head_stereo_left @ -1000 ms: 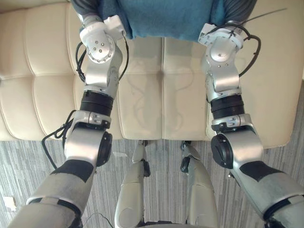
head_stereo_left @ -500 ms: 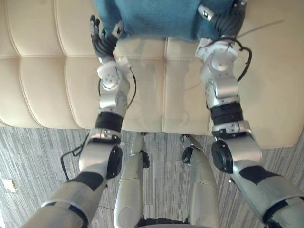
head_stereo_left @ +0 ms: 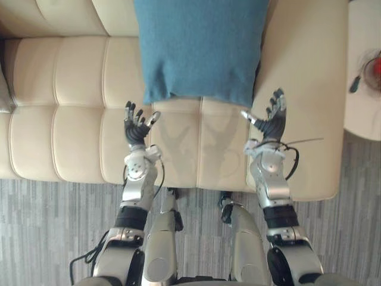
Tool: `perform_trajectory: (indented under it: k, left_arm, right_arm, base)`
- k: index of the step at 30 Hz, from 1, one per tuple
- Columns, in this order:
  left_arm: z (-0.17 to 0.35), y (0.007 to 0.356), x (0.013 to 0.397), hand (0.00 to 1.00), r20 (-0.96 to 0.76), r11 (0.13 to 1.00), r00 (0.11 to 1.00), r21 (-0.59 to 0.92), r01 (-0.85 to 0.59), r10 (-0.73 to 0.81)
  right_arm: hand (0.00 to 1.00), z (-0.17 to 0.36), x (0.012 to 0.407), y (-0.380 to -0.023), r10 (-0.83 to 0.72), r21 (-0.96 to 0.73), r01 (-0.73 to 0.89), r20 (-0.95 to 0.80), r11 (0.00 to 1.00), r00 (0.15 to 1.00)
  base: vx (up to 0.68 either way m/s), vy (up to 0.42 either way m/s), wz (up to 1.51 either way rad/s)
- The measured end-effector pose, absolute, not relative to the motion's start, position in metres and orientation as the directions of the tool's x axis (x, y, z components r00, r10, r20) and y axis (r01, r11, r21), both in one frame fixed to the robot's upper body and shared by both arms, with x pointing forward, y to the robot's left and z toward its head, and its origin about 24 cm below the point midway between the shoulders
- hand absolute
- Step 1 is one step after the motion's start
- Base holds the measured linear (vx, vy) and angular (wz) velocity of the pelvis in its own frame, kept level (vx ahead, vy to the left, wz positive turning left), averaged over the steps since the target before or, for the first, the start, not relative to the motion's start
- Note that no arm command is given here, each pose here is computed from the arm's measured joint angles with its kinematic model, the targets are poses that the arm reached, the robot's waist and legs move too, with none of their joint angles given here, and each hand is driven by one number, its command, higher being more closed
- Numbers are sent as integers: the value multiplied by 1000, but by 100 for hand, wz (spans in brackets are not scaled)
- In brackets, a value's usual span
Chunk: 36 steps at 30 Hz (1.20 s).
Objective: Pick up cushions and gather them together orderly.
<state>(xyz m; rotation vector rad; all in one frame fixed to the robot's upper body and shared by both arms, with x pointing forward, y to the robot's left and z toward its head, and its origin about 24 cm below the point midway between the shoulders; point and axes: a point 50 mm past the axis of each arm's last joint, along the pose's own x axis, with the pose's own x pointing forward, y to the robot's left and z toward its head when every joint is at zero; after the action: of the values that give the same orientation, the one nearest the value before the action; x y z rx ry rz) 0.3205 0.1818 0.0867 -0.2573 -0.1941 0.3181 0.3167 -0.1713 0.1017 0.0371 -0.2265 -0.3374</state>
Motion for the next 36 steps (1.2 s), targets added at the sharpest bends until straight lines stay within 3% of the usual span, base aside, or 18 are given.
perform_trajectory:
  k: [5,8,12,19,23,31,36]
  left_arm:
    - [36,205,285,0,16,937,946,-140,-320,325]
    - [-15,214,252,0,-175,941,931,-55,-335,321]
    - [-85,228,193,0,-492,909,789,10,-416,367]
    - [-143,221,108,0,-772,878,539,48,-477,335]
    - [-153,215,88,0,-826,902,476,86,-424,303]
    - [-159,217,81,0,-855,935,431,156,-318,289]
    - [-159,217,81,0,-855,935,431,156,-317,289]
  right_arm:
    - [0,39,276,-191,-304,-14,304,20,952,952]
    - [0,3,247,-203,-317,-60,312,-118,948,941]
    - [0,-53,210,-222,-381,-105,369,-356,924,853]
    - [0,-113,154,-231,-424,-208,383,-618,900,662]
    - [0,-133,129,-230,-418,-225,383,-718,896,556]
    - [0,-151,111,-231,-374,-204,398,-829,894,416]
    - [0,-151,111,-231,-374,-204,398,-829,894,416]
  base:
    - [150,-34,-1]
    - [172,-3,-3]
    - [141,9,1]
    - [32,20,-4]
    - [-14,29,-15]
    - [-7,19,-12]
    - [0,0,0]
